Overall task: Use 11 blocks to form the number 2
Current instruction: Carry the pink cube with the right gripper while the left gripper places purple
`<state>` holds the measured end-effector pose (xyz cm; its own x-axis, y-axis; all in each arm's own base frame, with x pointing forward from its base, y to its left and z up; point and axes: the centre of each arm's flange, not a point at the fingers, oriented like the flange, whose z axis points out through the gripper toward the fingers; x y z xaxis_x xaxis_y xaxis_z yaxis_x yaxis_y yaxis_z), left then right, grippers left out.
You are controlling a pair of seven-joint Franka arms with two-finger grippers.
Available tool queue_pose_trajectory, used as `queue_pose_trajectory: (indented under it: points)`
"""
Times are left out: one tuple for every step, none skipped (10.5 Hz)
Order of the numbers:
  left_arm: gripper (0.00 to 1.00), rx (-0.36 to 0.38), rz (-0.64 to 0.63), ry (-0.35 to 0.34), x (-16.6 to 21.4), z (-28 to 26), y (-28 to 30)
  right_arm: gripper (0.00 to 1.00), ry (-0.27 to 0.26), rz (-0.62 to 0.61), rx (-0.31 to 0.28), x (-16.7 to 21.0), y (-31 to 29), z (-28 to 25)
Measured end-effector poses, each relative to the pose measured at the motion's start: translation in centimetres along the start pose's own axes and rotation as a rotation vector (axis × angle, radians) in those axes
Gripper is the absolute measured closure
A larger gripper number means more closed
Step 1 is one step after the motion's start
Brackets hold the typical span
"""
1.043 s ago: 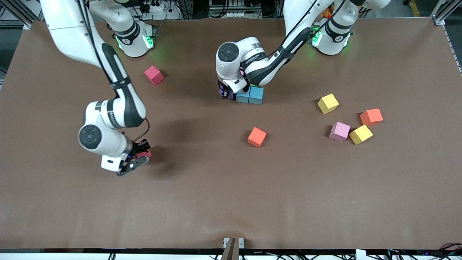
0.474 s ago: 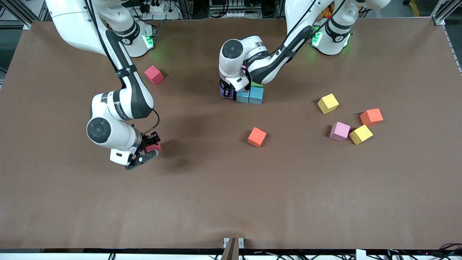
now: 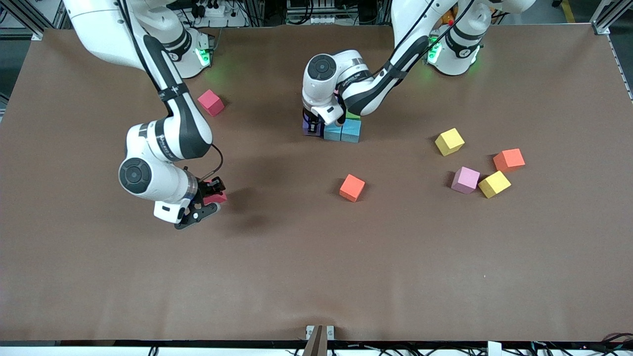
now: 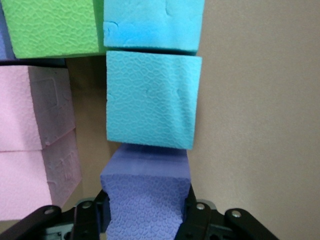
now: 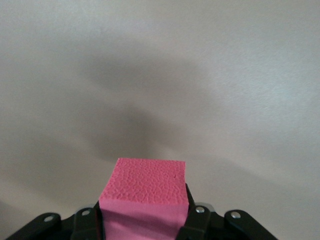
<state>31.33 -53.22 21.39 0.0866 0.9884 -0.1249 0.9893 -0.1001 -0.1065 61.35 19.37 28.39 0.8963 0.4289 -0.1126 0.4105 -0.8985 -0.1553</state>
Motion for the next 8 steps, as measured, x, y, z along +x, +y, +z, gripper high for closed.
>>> queue_pose_trajectory:
  points:
    - [0.44, 0.0, -0.001, 0.0, 0.1, 0.1, 0.0, 0.46, -0.003, 0.004, -0.001, 0.1, -0.7, 0.1]
    - [0.44, -0.001, -0.004, 0.0, 0.2, 0.0, 0.1, 0.46, -0.004, 0.008, -0.002, 0.2, -1.4, 0.2]
    - [0.44, -0.002, -0.009, 0.0, 0.4, 0.0, 0.4, 0.46, -0.005, 0.012, -0.002, 0.2, -1.7, 0.2]
    - [0.44, -0.002, -0.012, 0.0, 0.5, 0.0, 0.6, 0.46, -0.005, 0.014, -0.002, 0.2, -1.9, 0.1]
    - [0.44, -0.002, -0.014, -0.001, 0.5, 0.0, 0.6, 0.46, -0.003, 0.017, -0.002, 0.2, -1.9, 0.0]
    - [0.44, -0.003, -0.014, -0.002, 0.6, -0.1, 0.7, 0.46, 0.0, 0.021, -0.003, 0.3, -1.9, -0.2]
    - [0.44, -0.008, -0.015, -0.007, 0.6, -0.1, 0.8, 0.46, 0.002, 0.025, -0.003, 0.3, -1.9, -0.3]
    - [0.44, -0.013, -0.015, -0.011, 0.7, -0.2, 1.0, 0.46, 0.003, 0.027, -0.003, 0.4, -1.9, -0.3]
